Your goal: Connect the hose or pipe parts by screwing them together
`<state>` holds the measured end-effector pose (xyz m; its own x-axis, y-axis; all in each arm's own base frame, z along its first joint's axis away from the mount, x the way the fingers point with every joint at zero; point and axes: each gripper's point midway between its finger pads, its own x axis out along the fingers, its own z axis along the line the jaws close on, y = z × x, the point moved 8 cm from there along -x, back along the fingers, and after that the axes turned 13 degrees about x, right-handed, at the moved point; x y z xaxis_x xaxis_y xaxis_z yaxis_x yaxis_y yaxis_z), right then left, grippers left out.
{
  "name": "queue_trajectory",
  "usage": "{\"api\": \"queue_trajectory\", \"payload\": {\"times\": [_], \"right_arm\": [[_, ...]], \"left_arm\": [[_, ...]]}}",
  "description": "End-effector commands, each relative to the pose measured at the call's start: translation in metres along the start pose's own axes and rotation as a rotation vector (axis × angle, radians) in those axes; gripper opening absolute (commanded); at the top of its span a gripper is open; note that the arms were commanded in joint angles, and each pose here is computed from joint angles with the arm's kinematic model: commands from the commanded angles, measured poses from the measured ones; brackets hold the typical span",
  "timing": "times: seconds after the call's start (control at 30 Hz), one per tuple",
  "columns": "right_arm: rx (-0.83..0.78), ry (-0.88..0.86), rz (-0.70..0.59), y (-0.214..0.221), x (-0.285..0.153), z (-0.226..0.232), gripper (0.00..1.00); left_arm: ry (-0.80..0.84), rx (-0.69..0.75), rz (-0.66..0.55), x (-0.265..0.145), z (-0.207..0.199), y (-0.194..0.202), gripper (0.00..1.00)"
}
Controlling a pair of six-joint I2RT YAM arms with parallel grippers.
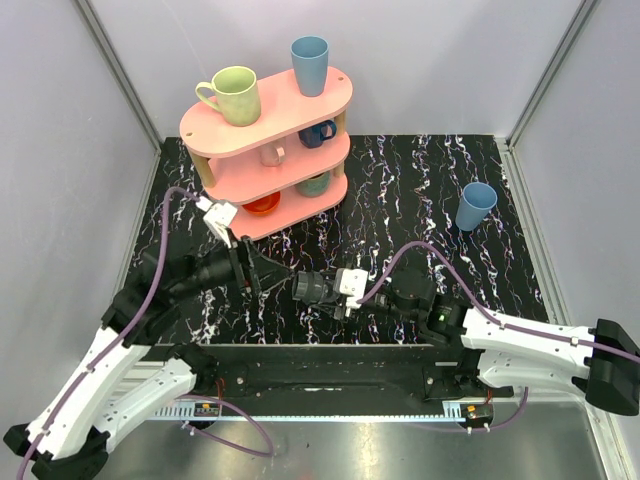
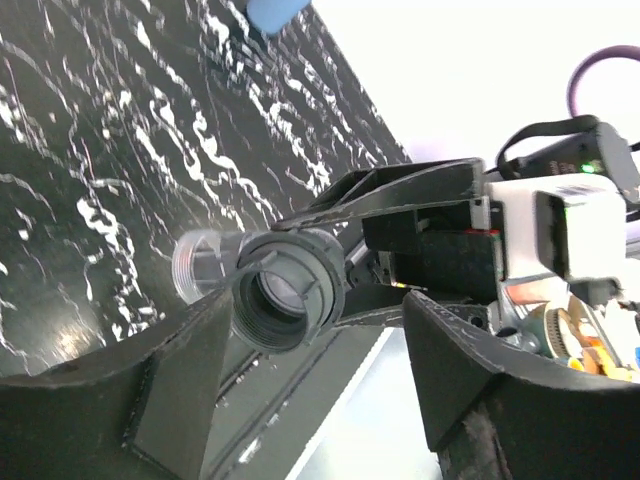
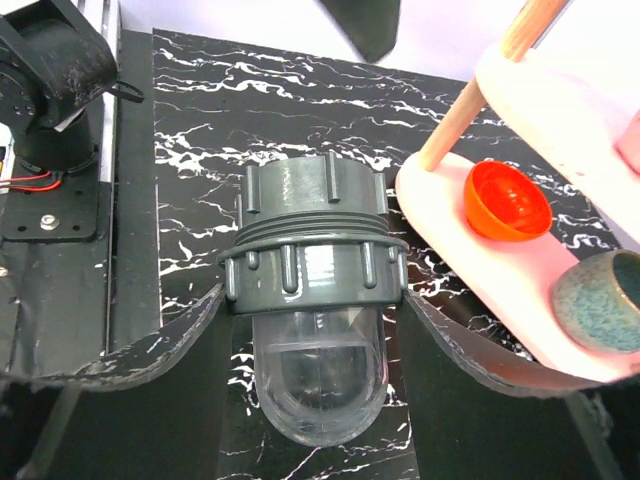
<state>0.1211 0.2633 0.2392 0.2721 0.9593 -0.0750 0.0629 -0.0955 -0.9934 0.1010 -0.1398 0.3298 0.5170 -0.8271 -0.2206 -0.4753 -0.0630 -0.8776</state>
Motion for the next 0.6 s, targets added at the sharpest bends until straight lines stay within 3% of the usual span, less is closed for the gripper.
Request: {"api": "queue_trajectory", "payload": {"times": [0.0, 0.13, 0.4, 0.57], "right_arm": [[-0.084, 0.052, -0.164, -0.033, 0.004, -0.005, 0.0], [-0.075, 0.039, -0.169, -0.035, 0.006, -0.002, 0.0], [-0.062, 0.04, -0.16, -0.031, 0.009, -0.001, 0.0], [-0.036, 0.047, -0.127, -0.03, 0.011, -0.001, 0.0]], "left_arm": [[0.039, -0.211, 0.097, 0.006, -0.008, 0.005, 0.69], [0.04, -0.265, 0.092, 0.015, -0.004, 0.009, 0.6], [0.076, -0.333, 0.109, 0.031, 0.002, 0.017, 0.58], [0.134, -0.33, 0.087, 0.035, 0.001, 0.02, 0.44]]}}
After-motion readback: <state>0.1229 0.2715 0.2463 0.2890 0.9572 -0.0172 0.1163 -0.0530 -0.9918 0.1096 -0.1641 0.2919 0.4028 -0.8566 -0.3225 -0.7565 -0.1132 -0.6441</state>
